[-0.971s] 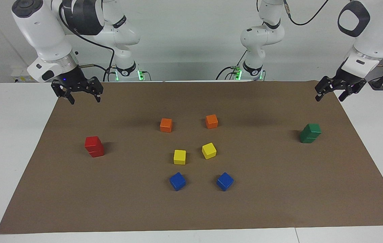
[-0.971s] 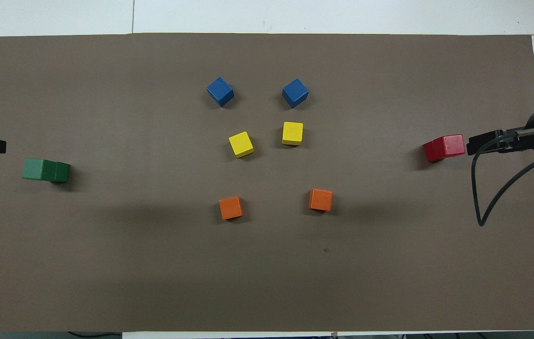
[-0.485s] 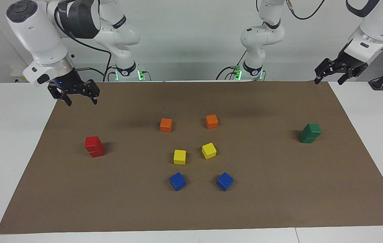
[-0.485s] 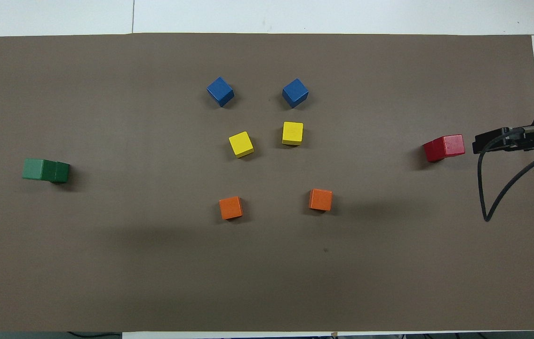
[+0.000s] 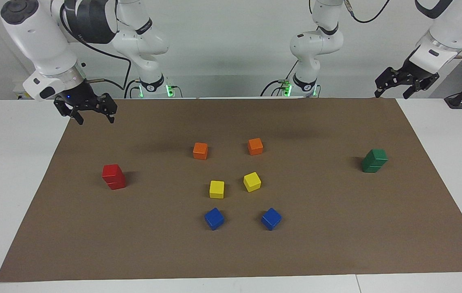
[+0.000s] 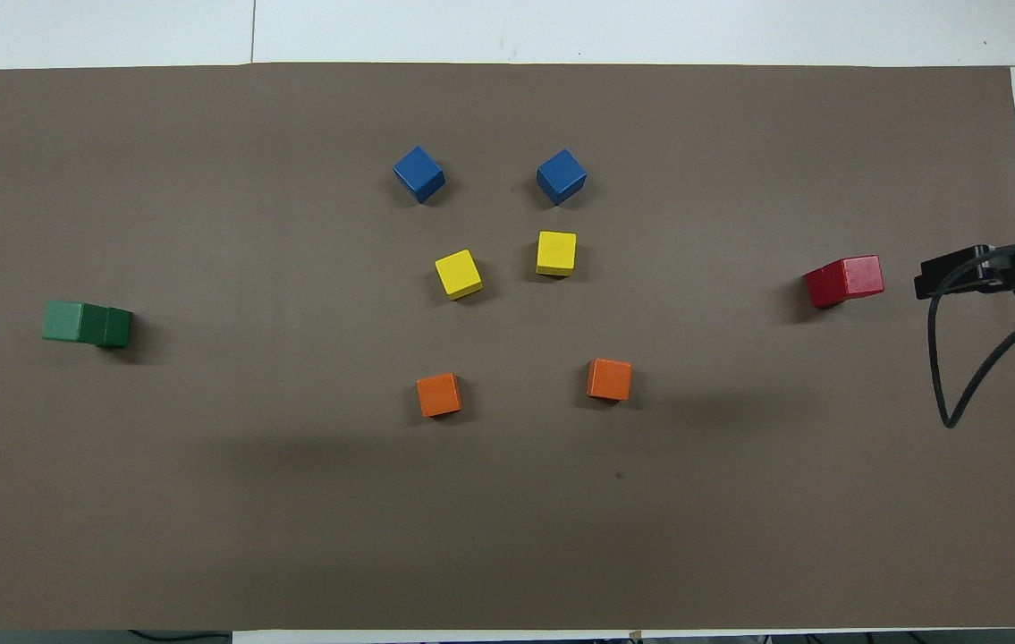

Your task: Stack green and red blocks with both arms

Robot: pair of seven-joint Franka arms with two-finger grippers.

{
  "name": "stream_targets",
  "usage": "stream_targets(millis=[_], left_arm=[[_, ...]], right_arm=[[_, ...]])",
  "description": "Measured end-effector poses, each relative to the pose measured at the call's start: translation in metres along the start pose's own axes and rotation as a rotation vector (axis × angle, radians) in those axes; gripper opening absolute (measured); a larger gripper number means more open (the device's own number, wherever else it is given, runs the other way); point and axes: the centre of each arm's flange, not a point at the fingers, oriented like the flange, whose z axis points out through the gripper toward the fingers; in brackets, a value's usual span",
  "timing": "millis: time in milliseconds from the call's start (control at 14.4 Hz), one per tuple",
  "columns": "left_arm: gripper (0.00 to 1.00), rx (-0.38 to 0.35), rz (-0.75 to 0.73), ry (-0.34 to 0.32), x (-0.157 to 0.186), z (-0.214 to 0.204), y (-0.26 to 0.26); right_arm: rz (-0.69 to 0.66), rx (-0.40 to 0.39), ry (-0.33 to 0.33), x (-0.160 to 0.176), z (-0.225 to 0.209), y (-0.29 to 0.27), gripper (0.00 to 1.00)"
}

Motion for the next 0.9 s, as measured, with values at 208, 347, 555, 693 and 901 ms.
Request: stream_targets(millis=[208,347,555,693,901], left_arm=[[1.0,0.005,0.002,0.004,-0.001,-0.002,0.002],[1.0,0.017,0.001,0.004,-0.001,-0.002,0.001],[1.0,0.039,0.009,0.002,0.0,-0.002,0.006],[1.0,0.043,-0.005,0.019,0.002,-0.004,0.012],[1.0,0.048,-0.05,0.057,0.007,-0.007,0.019]], right_arm=[[0.014,0.0,-0.012,-0.004,-0.015,-0.001,1.0],[0.016,0.0,-0.013,-0.005,-0.018,-0.001,1.0],[0.017,0.0,-0.016,-0.005,-0.017,-0.001,1.0],[0.017,-0.004,-0.017,-0.005,-0.017,-0.001,1.0],[0.016,-0.026,-0.018,-0.005,-0.018,0.001,1.0]])
